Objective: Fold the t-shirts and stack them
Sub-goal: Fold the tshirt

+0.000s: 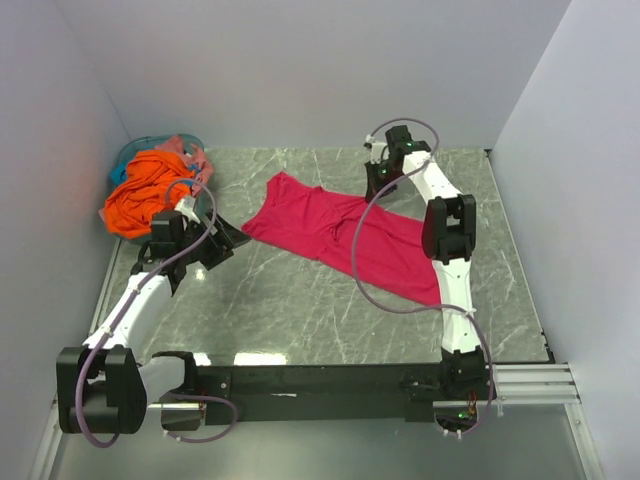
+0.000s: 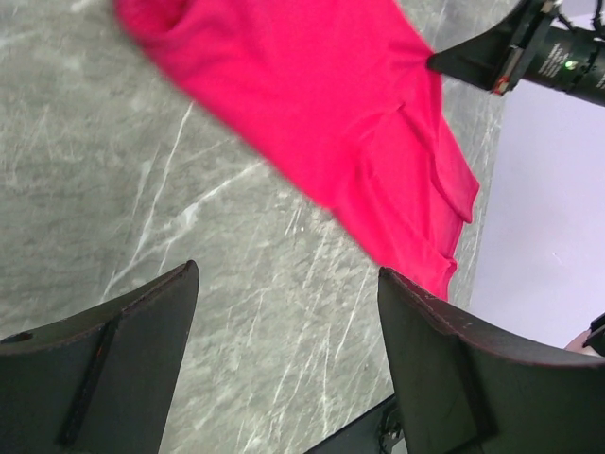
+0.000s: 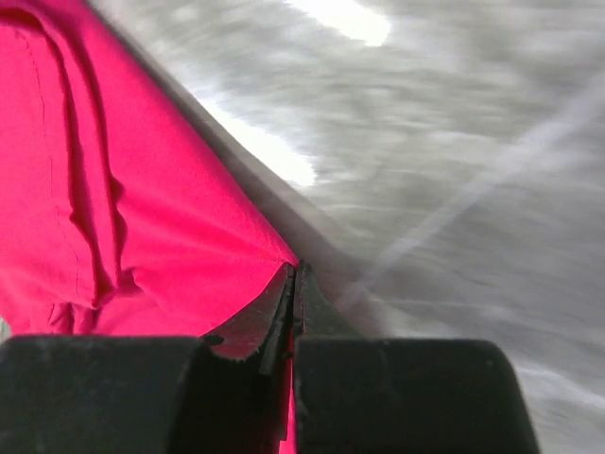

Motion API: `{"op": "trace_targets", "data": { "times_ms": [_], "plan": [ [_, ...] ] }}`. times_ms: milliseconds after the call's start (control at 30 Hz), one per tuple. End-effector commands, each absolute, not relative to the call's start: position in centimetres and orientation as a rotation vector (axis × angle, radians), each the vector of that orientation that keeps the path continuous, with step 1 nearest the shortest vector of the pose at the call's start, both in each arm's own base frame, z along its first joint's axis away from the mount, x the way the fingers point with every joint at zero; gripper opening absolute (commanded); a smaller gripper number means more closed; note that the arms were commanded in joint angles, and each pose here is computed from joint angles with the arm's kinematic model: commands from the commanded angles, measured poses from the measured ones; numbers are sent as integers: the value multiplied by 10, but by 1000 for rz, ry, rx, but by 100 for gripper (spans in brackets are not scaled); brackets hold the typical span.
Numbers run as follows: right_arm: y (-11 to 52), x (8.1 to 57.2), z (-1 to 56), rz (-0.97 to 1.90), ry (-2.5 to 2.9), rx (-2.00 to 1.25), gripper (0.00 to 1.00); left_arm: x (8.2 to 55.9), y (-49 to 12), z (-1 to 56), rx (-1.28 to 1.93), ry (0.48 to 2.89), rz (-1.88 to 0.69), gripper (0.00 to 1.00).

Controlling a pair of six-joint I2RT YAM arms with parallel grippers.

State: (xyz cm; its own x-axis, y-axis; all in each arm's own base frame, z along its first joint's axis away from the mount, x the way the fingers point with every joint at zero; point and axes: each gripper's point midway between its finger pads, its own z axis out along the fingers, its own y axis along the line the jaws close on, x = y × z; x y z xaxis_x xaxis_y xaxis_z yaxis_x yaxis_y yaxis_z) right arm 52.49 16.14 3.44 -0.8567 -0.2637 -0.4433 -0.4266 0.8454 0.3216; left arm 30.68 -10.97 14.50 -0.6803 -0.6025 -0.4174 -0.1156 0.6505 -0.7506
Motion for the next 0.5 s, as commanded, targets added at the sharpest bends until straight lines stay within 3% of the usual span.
{"op": "trace_targets", "data": {
  "times_ms": [0,233,267,367,467],
  "plan": [
    [112,559,54,497,2566,-299,0,311,-114,151,-539,2162,-975,82],
    [67,561,49,483,2584,-219,0,323,-128,146,-524,2176,-1003,81],
    [67,557,47,496,2592,-244,4,324,-136,139,-512,2205,-1009,81],
    [50,549,47,531,2592,-251,30,342,-154,140,-472,2222,-995,81],
    [46,542,61,527,2560,-279,42,361,-172,127,-489,2260,-981,78]
  ]
}}
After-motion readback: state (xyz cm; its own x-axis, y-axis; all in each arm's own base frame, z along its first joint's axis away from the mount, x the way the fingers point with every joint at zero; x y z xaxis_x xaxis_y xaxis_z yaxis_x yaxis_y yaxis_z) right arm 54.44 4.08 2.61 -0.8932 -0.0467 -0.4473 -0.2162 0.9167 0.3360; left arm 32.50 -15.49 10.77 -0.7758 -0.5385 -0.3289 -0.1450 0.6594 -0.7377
